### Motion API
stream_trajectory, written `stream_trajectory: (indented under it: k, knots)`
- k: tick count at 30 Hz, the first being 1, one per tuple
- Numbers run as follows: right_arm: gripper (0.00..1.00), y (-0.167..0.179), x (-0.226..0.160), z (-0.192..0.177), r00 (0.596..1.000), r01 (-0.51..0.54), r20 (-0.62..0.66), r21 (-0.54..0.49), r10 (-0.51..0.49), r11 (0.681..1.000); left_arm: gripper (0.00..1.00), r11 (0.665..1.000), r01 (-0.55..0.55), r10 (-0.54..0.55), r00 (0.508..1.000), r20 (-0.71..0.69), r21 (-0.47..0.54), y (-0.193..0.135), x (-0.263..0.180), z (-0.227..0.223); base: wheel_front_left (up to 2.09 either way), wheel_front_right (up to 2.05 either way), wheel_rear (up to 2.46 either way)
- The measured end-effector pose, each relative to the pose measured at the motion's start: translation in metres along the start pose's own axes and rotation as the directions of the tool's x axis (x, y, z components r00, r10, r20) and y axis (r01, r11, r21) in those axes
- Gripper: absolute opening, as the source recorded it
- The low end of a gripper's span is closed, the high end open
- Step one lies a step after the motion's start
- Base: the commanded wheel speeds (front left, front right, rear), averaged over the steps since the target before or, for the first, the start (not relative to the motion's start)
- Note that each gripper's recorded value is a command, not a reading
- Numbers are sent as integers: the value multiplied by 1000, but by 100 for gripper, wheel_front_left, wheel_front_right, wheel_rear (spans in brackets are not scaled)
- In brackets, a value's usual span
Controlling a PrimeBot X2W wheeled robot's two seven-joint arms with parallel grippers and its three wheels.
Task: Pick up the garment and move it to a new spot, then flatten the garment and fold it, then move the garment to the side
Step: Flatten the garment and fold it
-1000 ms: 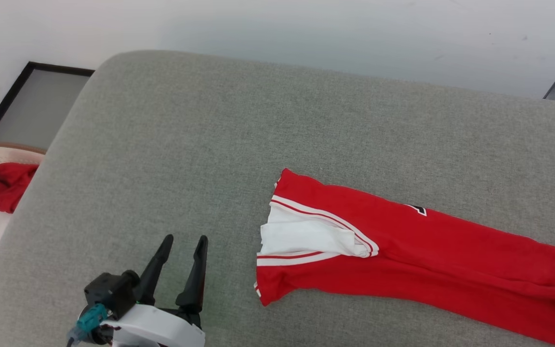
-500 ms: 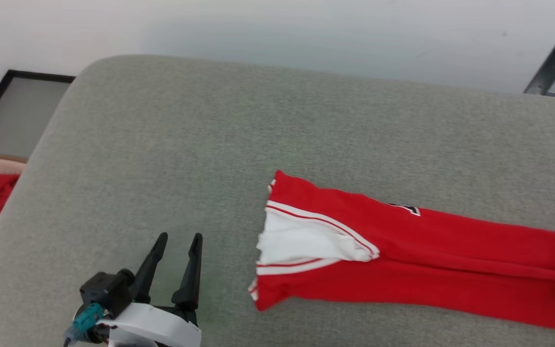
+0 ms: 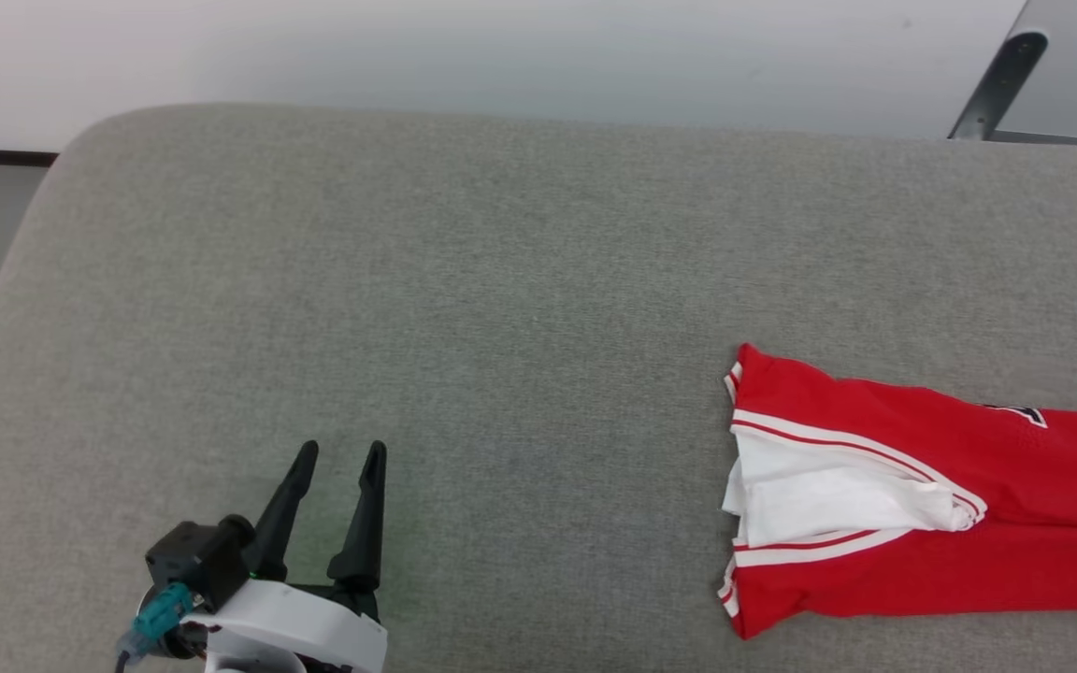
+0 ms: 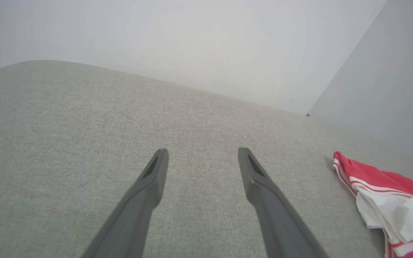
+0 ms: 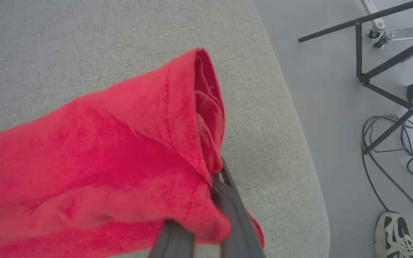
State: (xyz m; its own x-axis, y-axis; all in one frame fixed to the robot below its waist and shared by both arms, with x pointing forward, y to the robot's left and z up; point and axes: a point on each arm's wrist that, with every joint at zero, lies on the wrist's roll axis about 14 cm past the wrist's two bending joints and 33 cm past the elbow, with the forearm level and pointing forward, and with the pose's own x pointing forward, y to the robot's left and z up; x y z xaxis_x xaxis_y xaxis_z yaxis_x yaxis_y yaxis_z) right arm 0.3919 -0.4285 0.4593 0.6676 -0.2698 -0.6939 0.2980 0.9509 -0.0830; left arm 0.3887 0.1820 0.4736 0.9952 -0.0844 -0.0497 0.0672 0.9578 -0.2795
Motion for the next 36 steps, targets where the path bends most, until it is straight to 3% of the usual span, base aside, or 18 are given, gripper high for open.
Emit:
stream_trajectory:
  k: [4, 7, 11, 14, 18, 25, 36]
  knots:
    - [0, 3, -5, -3, 1000, -20, 11, 27, 20, 999, 100, 1000, 6, -6, 1000, -5, -8, -3, 2, -3, 0, 0, 0]
    - [0, 39, -9, -7, 993, -122, 6, 7, 122, 993, 100, 1000, 13, -13, 1000, -4, -11, -6, 2, -3, 0, 0, 0]
    - [0, 90, -25, -9, 962, -272, 0, -60, 273, 960, 100, 1000, 21, -21, 1000, 3, -13, -9, 0, -1, 0, 0, 0]
    - [0, 133, -42, -4, 920, -388, 11, -122, 393, 913, 100, 1000, 18, -18, 1000, 2, -15, -8, -3, -1, 0, 0, 0]
    - [0, 196, -67, -2, 831, -546, -4, -191, 556, 816, 100, 1000, 3, -3, 1000, 9, -25, -6, -7, 1, 0, 0, 0]
    - [0, 275, -91, -4, 709, -685, -43, -282, 704, 672, 100, 999, -31, 32, 999, 14, -38, 2, -17, 1, 0, 0, 0]
    - [0, 335, -88, -23, 632, -751, -106, -330, 768, 572, 100, 995, -90, 91, 996, 26, -36, 21, -31, 5, 0, 0, 0]
